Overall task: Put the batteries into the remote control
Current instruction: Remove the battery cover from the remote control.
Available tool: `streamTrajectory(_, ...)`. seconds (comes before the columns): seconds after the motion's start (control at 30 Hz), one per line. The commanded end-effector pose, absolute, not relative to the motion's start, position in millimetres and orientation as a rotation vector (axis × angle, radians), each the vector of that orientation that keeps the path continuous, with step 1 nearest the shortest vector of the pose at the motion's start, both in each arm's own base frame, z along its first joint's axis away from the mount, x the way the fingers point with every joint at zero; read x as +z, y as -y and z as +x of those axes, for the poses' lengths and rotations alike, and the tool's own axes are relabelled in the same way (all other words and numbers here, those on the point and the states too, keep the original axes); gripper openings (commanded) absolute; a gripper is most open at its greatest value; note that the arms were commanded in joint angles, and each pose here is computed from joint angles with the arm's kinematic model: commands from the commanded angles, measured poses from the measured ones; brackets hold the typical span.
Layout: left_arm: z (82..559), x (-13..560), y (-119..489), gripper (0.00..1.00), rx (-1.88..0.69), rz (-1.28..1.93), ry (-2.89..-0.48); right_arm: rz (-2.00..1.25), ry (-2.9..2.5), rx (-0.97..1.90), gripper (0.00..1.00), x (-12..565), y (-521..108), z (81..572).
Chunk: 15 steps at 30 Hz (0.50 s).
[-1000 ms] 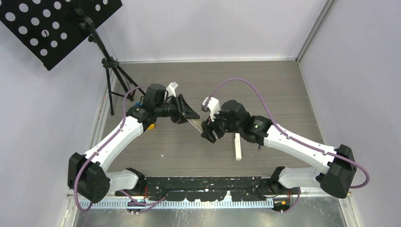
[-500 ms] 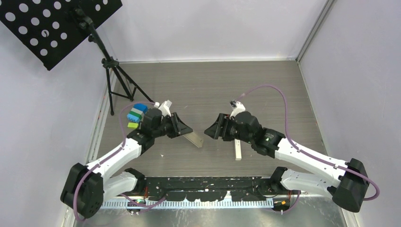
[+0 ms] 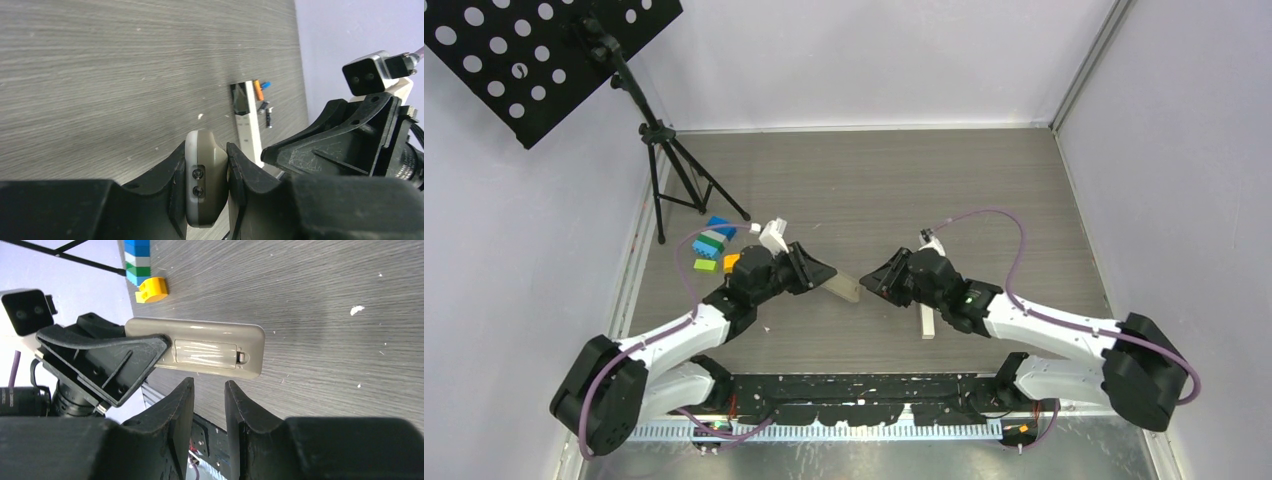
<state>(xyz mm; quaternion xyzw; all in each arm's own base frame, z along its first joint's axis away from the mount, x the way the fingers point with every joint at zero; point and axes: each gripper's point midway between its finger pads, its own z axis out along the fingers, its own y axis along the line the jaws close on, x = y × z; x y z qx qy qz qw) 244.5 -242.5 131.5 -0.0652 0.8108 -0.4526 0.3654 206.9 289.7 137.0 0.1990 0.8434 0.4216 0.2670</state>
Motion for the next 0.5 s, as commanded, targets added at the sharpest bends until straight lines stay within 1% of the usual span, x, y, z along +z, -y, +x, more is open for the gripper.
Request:
streamTrajectory(0.0,255,126,236,0.0,-1.114,-0.192,-2.024,0.624,-2.19,1.197,0.35,147,-304,230)
streamTrajectory(0.2,255,113,235,0.0,-1.087,-0.185,-2.049,0.628,-2.209,1.232,0.42,130,-317,238)
streamTrajectory(0.47,254,99,228,0.0,-1.027,-0.223,-2.106,0.668,-2.276,1.203,0.45,102,-324,244)
